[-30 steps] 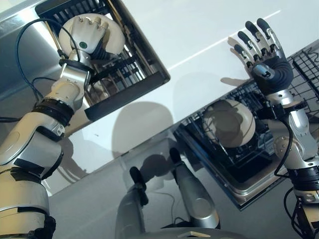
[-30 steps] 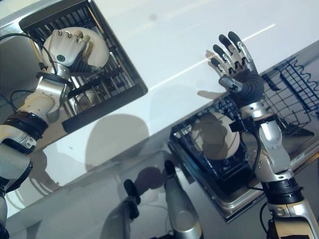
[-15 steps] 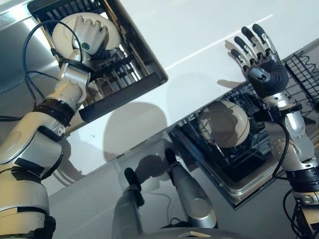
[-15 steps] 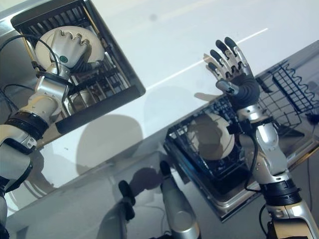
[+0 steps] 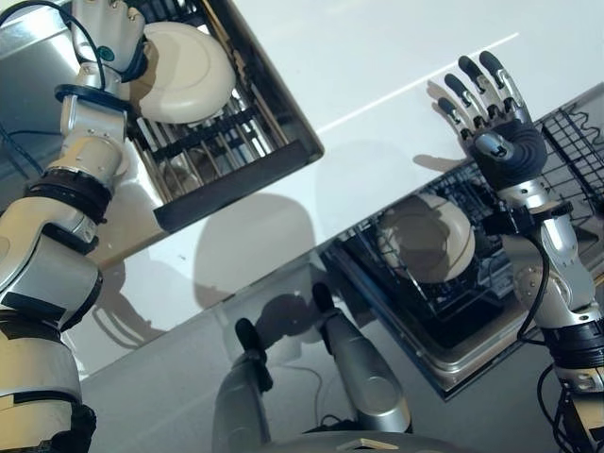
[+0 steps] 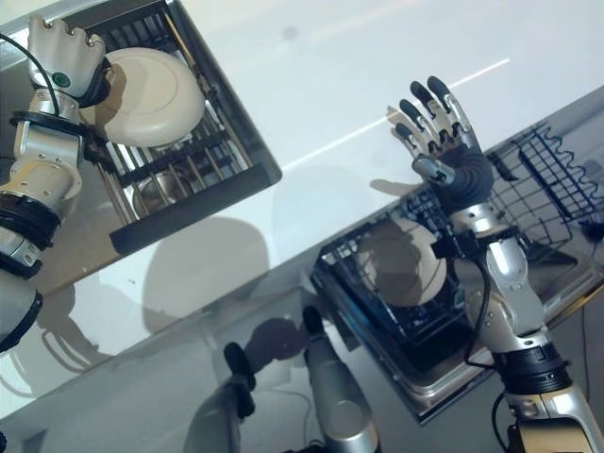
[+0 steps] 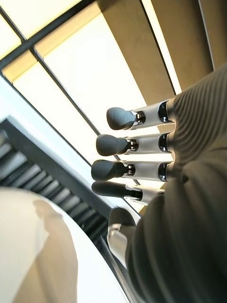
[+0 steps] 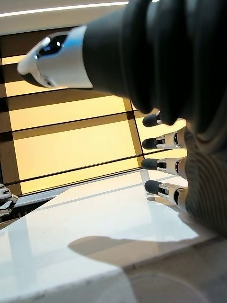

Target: Pick up plates and place into dishwasher.

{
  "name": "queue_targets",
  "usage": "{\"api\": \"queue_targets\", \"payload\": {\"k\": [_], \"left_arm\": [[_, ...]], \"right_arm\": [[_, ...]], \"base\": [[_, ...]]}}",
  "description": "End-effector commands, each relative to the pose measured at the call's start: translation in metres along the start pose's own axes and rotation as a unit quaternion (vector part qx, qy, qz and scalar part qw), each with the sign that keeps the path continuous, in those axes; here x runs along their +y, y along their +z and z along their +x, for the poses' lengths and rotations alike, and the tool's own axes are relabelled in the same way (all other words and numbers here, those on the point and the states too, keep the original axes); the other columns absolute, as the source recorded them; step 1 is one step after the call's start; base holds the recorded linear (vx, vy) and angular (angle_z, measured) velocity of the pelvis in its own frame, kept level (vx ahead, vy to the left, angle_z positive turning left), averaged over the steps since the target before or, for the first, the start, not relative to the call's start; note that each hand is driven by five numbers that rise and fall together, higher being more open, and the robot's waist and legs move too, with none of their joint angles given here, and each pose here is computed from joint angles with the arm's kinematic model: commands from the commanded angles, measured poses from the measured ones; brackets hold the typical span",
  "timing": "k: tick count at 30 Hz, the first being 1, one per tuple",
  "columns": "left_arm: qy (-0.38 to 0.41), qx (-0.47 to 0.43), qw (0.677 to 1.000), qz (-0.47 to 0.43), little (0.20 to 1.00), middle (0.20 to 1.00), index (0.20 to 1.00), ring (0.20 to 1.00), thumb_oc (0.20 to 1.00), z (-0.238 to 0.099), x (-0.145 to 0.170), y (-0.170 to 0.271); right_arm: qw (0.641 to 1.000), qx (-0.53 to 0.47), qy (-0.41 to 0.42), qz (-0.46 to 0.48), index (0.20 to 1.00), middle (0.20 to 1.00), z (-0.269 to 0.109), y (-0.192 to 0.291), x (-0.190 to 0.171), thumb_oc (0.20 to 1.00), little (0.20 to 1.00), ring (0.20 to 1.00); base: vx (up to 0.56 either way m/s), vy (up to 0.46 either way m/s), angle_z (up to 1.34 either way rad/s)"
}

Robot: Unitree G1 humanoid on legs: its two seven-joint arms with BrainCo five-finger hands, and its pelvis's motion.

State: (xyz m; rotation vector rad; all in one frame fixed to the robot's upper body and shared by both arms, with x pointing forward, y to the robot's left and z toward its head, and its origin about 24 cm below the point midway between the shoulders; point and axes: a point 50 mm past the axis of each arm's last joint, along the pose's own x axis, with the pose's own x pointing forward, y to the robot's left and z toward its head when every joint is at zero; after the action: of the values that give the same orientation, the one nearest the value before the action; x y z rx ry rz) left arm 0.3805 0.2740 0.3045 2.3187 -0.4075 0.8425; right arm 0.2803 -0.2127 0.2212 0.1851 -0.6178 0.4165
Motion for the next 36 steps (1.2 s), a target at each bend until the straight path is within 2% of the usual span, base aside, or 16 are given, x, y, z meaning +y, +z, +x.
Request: {"api": "queue_targets", "payload": {"k": [1, 2, 3, 4, 5, 6, 11, 24, 30, 36], "left_arm": [[0.036, 0.074, 0.997, -0.004, 0.2, 0.2, 0.2, 0.2, 0.2, 0.017, 0.02, -0.044], [0.034, 0.077, 0.996, -0.015, 0.2, 0.2, 0.2, 0.2, 0.2, 0.017, 0.02, -0.044], [0.029, 0.079, 0.995, -0.045, 0.36, 0.36, 0.36, 0.36, 0.36, 0.016, 0.018, -0.041], [0.028, 0.076, 0.995, -0.056, 0.36, 0.36, 0.36, 0.36, 0.36, 0.016, 0.017, -0.04], [0.025, 0.068, 0.992, -0.107, 0.859, 0.859, 0.859, 0.859, 0.859, 0.015, 0.016, -0.033], [0.023, 0.066, 0.99, -0.124, 1.0, 1.0, 1.0, 1.0, 1.0, 0.015, 0.015, -0.031], [-0.015, 0.015, 0.975, -0.223, 1.0, 1.0, 1.0, 1.0, 1.0, 0.013, 0.016, -0.004], [-0.086, -0.031, 0.962, -0.256, 1.0, 1.0, 1.0, 1.0, 1.0, 0.008, 0.011, 0.021], [-0.133, -0.008, 0.951, -0.278, 1.0, 1.0, 1.0, 1.0, 1.0, 0.002, 0.001, 0.025], [-0.212, 0.082, 0.879, -0.42, 1.0, 1.0, 1.0, 1.0, 1.0, -0.012, -0.023, 0.029]], "right_arm": [[0.999, -0.049, -0.013, 0.022, 1.0, 1.0, 0.002, 0.009, -0.002, 1.0, 1.0, 1.0], [0.998, -0.049, -0.012, 0.022, 1.0, 1.0, 0.003, 0.009, -0.002, 1.0, 1.0, 1.0], [0.998, -0.05, -0.012, 0.022, 1.0, 1.0, 0.003, 0.009, -0.001, 1.0, 1.0, 1.0], [0.998, -0.051, -0.012, 0.022, 1.0, 1.0, 0.003, 0.009, -0.001, 1.0, 1.0, 1.0], [0.998, -0.051, -0.013, 0.022, 1.0, 1.0, 0.003, 0.009, -0.001, 1.0, 1.0, 1.0], [0.998, -0.052, -0.012, 0.022, 1.0, 1.0, 0.003, 0.009, -0.001, 1.0, 1.0, 1.0], [0.999, -0.048, -0.012, 0.021, 1.0, 1.0, 0.004, 0.007, 0.001, 1.0, 1.0, 1.0], [0.999, -0.052, -0.002, 0.012, 1.0, 1.0, 0.011, 0.012, 0.003, 1.0, 1.0, 1.0], [0.999, -0.051, 0.004, 0.012, 1.0, 1.0, 0.012, 0.013, 0.003, 1.0, 1.0, 1.0], [0.999, -0.049, 0.009, 0.007, 1.0, 1.0, 0.016, 0.013, 0.006, 1.0, 1.0, 1.0]], "base": [[0.0, 0.0, 0.0], [0.0, 0.0, 0.0], [0.0, 0.0, 0.0], [0.0, 0.0, 0.0], [0.0, 0.0, 0.0], [0.0, 0.0, 0.0], [0.0, 0.0, 0.0], [0.0, 0.005, 0.01], [0.0, 0.0, 0.0], [0.0, 0.001, -0.01]]}}
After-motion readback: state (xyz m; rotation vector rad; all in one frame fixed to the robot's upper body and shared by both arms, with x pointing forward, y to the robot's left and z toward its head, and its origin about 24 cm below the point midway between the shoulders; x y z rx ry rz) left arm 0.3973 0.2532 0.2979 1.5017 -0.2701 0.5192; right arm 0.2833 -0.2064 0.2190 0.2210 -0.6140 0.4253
